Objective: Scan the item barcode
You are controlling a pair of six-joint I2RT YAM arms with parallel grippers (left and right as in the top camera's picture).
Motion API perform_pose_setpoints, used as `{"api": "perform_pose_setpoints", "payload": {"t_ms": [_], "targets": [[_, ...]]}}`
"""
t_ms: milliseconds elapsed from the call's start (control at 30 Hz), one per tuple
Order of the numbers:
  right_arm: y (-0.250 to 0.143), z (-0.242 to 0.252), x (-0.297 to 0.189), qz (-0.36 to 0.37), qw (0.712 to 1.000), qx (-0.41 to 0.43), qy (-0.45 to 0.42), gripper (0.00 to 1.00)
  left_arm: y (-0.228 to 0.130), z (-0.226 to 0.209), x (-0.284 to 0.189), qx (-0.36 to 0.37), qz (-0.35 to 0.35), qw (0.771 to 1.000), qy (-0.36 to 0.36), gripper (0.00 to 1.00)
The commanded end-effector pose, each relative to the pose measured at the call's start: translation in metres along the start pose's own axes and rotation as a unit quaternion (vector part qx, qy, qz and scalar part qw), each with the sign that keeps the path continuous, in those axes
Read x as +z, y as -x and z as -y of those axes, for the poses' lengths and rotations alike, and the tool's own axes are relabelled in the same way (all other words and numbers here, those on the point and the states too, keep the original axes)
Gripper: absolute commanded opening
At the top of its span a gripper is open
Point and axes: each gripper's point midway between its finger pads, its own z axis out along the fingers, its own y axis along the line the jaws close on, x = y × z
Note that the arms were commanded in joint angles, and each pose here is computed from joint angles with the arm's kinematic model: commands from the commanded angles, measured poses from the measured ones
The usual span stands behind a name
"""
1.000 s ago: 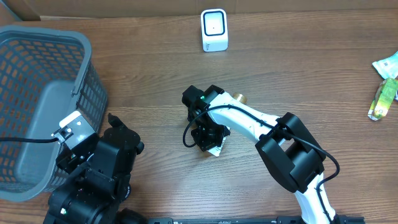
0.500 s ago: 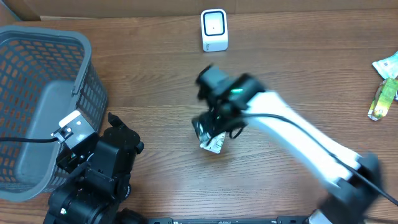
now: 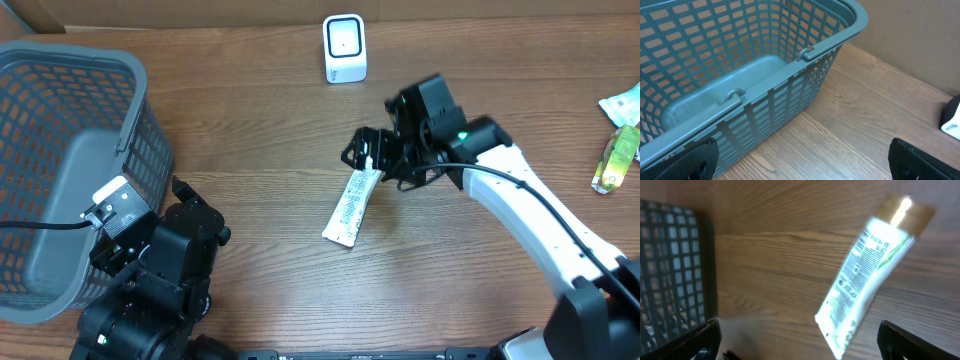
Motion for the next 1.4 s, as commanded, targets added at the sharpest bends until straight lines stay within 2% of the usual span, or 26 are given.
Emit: {"api": "perform_pose_setpoints", "payload": {"t_ms": [0,267,533,800,900,1000,1100,1200,1367], "targets": [[-0.02,0.02,0.017,-0.036,0.996,0.075,0.024,1.0,0.007,-0.003,-0.001,-0.014,0.014,1.0,0.007,1.0],[-0.027,0.054,0.049,-0.006,0.995,0.095,0.031,1.0,0.007,-0.002,-0.001,-0.015,0.014,1.0,0.006,0.99],[-0.035,0.076,0.089,-0.025,0.991,0.13,0.016,1.0,0.007,-0.003,-0.001,-0.014,0.014,1.0,0.007,0.99],[-0.047,0.11,0.127,-0.038,0.974,0.218,-0.039,0.99,0.005,-0.004,-0.001,-0.009,0.011,1.0,0.01,1.0],[-0.053,0.121,0.135,-0.045,0.968,0.242,-0.052,0.84,0.0,-0.001,-0.001,-0.006,-0.004,1.0,0.0,1.0],[-0.053,0.125,0.142,-0.044,0.965,0.251,-0.054,0.73,-0.009,0.006,-0.002,-0.006,-0.029,0.999,-0.022,1.0],[-0.05,0.127,0.143,-0.036,0.964,0.258,-0.057,0.55,-0.019,0.016,-0.003,-0.006,-0.06,0.997,-0.049,0.99],[-0.048,0.125,0.143,-0.033,0.966,0.251,-0.053,0.45,-0.029,0.025,-0.006,-0.006,-0.09,0.993,-0.076,1.0],[-0.042,0.121,0.144,-0.026,0.973,0.225,-0.039,0.15,-0.041,0.036,-0.011,-0.006,-0.127,0.986,-0.108,1.0]]}}
